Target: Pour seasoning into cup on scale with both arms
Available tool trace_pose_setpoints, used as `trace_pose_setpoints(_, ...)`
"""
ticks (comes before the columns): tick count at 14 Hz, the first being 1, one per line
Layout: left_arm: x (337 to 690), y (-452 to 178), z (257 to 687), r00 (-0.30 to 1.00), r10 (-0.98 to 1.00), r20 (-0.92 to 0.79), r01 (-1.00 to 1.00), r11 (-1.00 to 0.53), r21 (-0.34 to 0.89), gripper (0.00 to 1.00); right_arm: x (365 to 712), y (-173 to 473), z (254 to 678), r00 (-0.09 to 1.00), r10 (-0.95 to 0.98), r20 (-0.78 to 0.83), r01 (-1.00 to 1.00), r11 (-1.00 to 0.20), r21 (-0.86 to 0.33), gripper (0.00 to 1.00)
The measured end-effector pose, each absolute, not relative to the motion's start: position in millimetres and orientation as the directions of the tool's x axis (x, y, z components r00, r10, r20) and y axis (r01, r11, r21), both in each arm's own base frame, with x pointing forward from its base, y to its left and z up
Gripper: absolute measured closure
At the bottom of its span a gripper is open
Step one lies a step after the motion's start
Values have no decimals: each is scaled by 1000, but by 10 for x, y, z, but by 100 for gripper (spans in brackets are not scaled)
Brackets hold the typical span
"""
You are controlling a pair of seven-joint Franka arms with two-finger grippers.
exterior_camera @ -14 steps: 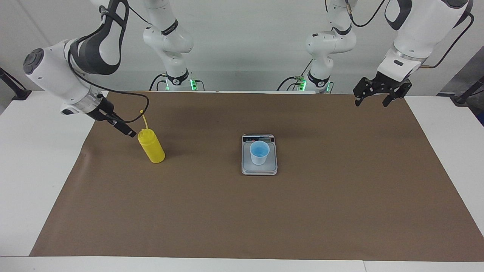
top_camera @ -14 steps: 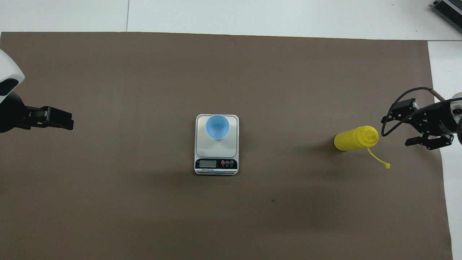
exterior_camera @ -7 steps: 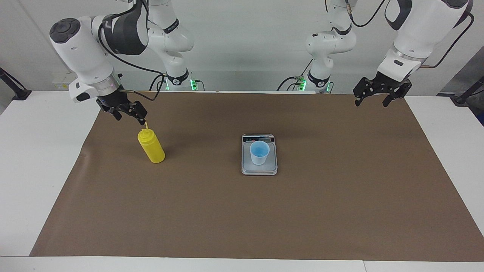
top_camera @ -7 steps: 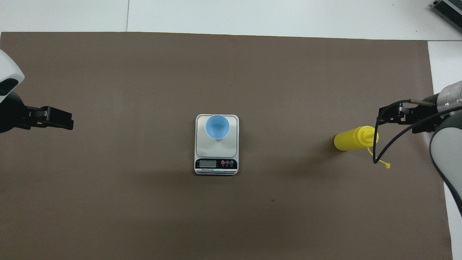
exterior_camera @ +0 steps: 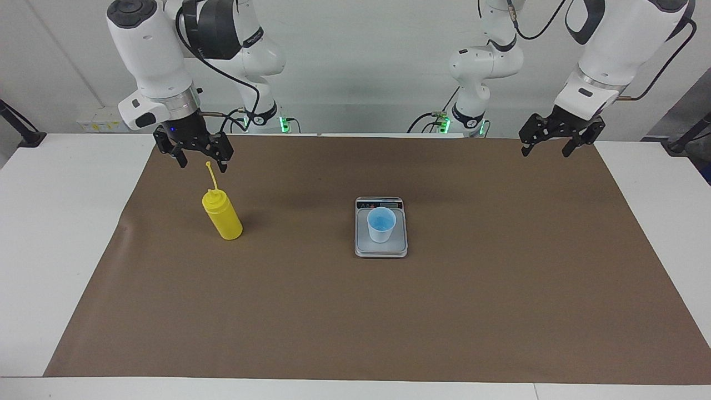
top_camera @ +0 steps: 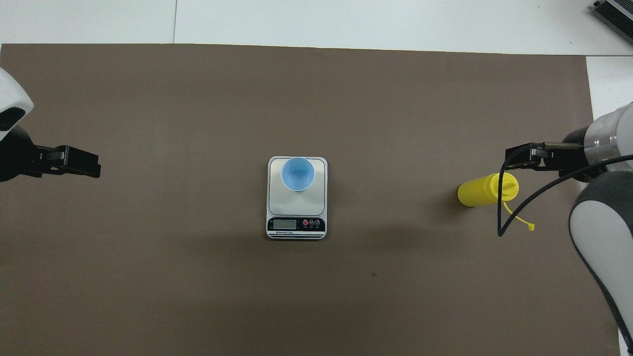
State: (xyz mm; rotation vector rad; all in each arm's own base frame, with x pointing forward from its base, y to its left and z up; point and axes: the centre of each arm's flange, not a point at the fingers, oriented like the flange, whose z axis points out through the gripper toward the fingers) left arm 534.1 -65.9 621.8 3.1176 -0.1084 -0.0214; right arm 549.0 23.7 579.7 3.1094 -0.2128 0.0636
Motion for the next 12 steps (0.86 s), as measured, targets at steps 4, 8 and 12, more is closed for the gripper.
trace_pose_setpoints(4, 5341, -659, 6218, 997, -70, -13, -69, -997, 22, 0, 5490, 258, 5808, 990, -132, 44, -133, -991, 20, 0)
trace_pose_setpoints(8, 5341, -659, 6218, 997, -70, -13, -69, -997, 22, 0, 5434, 285, 5774, 991, -132, -4, -132, -991, 11, 0)
trace_pose_setpoints(12, 5341, -660, 6218, 997, -70, -13, -69, -997, 22, 0, 5408, 385, 5782, 993, -115, -11, -114, -993, 10, 0)
